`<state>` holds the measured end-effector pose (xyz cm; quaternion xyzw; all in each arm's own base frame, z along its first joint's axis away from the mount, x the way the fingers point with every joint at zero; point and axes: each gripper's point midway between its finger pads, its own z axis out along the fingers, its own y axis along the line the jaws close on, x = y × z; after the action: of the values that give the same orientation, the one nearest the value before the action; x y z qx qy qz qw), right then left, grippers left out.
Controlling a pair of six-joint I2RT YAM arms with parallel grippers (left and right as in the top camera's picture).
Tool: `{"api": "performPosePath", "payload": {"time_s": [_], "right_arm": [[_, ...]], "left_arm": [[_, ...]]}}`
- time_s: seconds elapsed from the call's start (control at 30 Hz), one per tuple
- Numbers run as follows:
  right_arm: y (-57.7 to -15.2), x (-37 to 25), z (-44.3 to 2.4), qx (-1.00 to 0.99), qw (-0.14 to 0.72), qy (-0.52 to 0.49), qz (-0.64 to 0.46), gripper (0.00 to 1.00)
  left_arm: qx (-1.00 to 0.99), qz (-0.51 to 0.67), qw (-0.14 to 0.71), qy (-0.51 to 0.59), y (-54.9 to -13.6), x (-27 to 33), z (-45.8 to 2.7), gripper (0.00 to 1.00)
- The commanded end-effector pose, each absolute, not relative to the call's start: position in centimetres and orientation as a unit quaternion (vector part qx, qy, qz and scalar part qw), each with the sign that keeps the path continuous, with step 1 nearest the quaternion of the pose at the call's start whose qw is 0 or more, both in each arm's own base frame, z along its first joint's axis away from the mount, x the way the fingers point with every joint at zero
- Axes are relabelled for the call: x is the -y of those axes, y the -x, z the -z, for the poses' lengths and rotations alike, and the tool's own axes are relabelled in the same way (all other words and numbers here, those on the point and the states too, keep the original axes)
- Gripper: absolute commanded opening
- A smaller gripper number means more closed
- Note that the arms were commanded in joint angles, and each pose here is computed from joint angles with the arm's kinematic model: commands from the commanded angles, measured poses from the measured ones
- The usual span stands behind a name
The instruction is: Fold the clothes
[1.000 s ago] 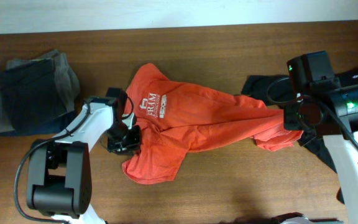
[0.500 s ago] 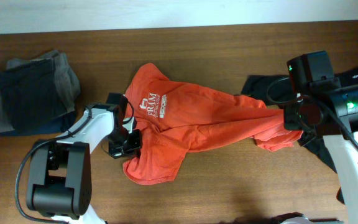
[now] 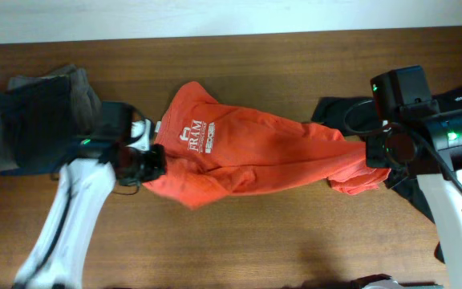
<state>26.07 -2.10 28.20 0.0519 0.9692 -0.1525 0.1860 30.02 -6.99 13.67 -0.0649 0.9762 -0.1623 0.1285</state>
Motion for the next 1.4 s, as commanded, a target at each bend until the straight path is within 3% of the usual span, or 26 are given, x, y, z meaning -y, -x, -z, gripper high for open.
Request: {"api": "performPosePath", "payload": {"time_s": [0.0,0.33,0.43,0.63,0.8,0.93,1.07,1.23,1.37], "right_arm": [[-25.5,1.7,-29.1,-0.968,0.208,-0.07,0.124,0.04],[-19.2,3.3,-37.0,-0.906,0.394,-0.133,0.084,0.04],[-14.6,5.0,-42.6,-0.843,0.506,-0.165,0.076,0.04],[-10.8,6.1,-47.8,-0.791,0.583,-0.171,0.071,0.04],[-10.3,6.6,-49.4,-0.771,0.606,-0.179,0.079,0.04],[-13.5,6.1,-49.6,-0.783,0.592,-0.169,0.088,0.04],[-19.7,5.1,-47.3,-0.83,0.526,-0.149,0.116,0.04],[-31.2,3.3,-41.7,-0.884,0.428,-0.113,0.151,0.04],[-40.8,2.9,-36.5,-0.898,0.392,-0.109,0.164,0.04]], "left_arm": [[-0.966,0.156,0.199,0.053,-29.7,5.8,-17.8,0.0],[-0.891,0.101,0.413,0.158,-26.0,-2.6,-36.7,0.0],[-0.852,0.085,0.492,0.16,-23.3,-2.8,-44.1,0.0],[-0.807,0.071,0.569,0.141,-19.4,-1.8,-50.6,0.01],[-0.77,0.044,0.617,0.156,-17.6,-2.5,-53.9,0.01],[-0.792,0.069,0.588,0.148,-20.3,-2.3,-52.7,0.0],[-0.838,0.115,0.514,0.145,-26.6,-2.8,-49.1,0.01],[-0.872,0.178,0.44,0.118,-38.4,-3.7,-43.1,0.01],[-0.853,0.22,0.471,0.044,-47.4,-2.7,-40.9,0.01]]}}
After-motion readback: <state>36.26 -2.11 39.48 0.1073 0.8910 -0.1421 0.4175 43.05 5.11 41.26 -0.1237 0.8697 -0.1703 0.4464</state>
